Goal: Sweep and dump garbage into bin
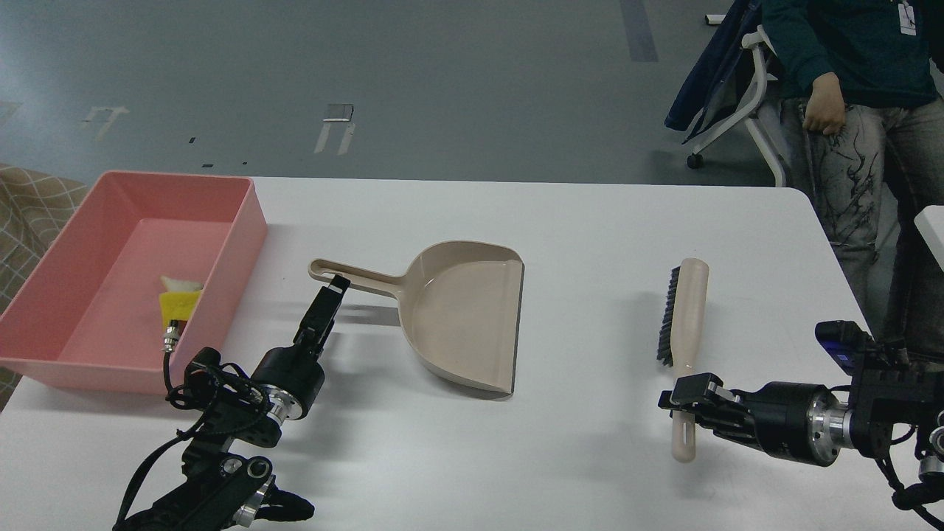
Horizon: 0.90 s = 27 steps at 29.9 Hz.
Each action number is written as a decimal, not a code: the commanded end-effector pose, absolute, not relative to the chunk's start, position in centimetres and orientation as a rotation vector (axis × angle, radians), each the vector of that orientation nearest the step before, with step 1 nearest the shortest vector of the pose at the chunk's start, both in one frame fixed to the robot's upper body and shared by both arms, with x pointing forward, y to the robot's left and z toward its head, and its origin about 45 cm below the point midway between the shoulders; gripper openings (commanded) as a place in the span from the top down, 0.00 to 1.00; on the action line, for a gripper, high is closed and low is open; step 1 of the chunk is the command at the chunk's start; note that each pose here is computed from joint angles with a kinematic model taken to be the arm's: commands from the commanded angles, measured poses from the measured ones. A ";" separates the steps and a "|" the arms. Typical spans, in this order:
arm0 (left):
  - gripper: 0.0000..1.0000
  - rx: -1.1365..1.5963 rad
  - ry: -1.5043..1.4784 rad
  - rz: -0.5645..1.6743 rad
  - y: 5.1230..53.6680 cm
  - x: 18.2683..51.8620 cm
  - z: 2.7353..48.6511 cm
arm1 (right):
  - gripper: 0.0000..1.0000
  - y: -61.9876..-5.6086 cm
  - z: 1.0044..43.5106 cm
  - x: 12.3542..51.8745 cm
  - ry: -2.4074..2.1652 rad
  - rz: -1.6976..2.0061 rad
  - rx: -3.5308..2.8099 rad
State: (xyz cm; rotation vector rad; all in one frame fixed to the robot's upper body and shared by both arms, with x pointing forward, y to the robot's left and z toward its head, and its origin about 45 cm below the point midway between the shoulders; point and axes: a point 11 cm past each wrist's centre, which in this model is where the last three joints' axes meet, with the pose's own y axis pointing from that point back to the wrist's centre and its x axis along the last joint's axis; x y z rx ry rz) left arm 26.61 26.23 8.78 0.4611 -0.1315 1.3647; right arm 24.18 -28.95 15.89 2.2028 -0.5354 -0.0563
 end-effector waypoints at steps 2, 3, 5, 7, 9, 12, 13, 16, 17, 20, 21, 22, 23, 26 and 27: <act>0.03 0.486 -0.139 1.362 27.1 26.2 8.6 | 1.00 -29.1 15.5 23.8 -0.524 -0.058 2.192; 0.03 0.486 -0.141 1.363 27.2 26.2 8.6 | 1.00 -29.2 15.4 23.8 -0.525 -0.058 2.189; 0.03 0.490 -0.143 1.366 27.3 26.3 8.7 | 1.00 -29.1 15.5 23.9 -0.526 -0.055 2.189; 0.03 0.488 -0.142 1.366 27.3 26.3 8.7 | 0.96 -29.1 15.6 24.0 -0.526 -0.051 2.190; 0.03 0.488 -0.142 1.364 27.3 26.3 8.7 | 0.90 -29.2 15.6 24.1 -0.528 -0.049 2.189; 0.03 0.487 -0.141 1.366 27.2 26.3 8.7 | 0.79 -29.2 15.6 24.1 -0.530 -0.049 2.186; 0.03 0.487 -0.141 1.366 27.2 26.3 8.7 | 0.78 -29.2 15.6 24.1 -0.531 -0.050 2.186; 0.03 0.488 -0.142 1.366 27.3 26.3 8.7 | 0.70 -29.2 15.6 24.1 -0.531 -0.048 2.187; 0.03 0.487 -0.144 1.366 27.3 26.3 8.7 | 0.66 -29.2 15.6 24.1 -0.533 -0.047 2.186; 0.03 0.482 -0.144 1.365 27.2 26.3 8.8 | 0.61 -29.1 15.7 24.2 -0.537 -0.043 2.188; 0.03 0.476 -0.148 1.365 27.1 26.4 9.0 | 0.59 -29.1 15.7 24.2 -0.537 -0.043 2.188; 0.03 0.473 -0.148 1.364 27.0 26.4 9.1 | 0.57 -29.1 15.7 24.2 -0.536 -0.043 2.189; 0.03 0.472 -0.148 1.363 27.0 26.4 9.1 | 0.51 -29.1 15.8 24.3 -0.539 -0.041 2.188; 0.03 0.472 -0.148 1.363 27.0 26.4 9.1 | 0.46 -29.1 15.8 24.3 -0.536 -0.041 2.189; 0.03 0.472 -0.148 1.363 27.0 26.4 9.1 | 0.46 -29.1 15.8 24.3 -0.536 -0.041 2.189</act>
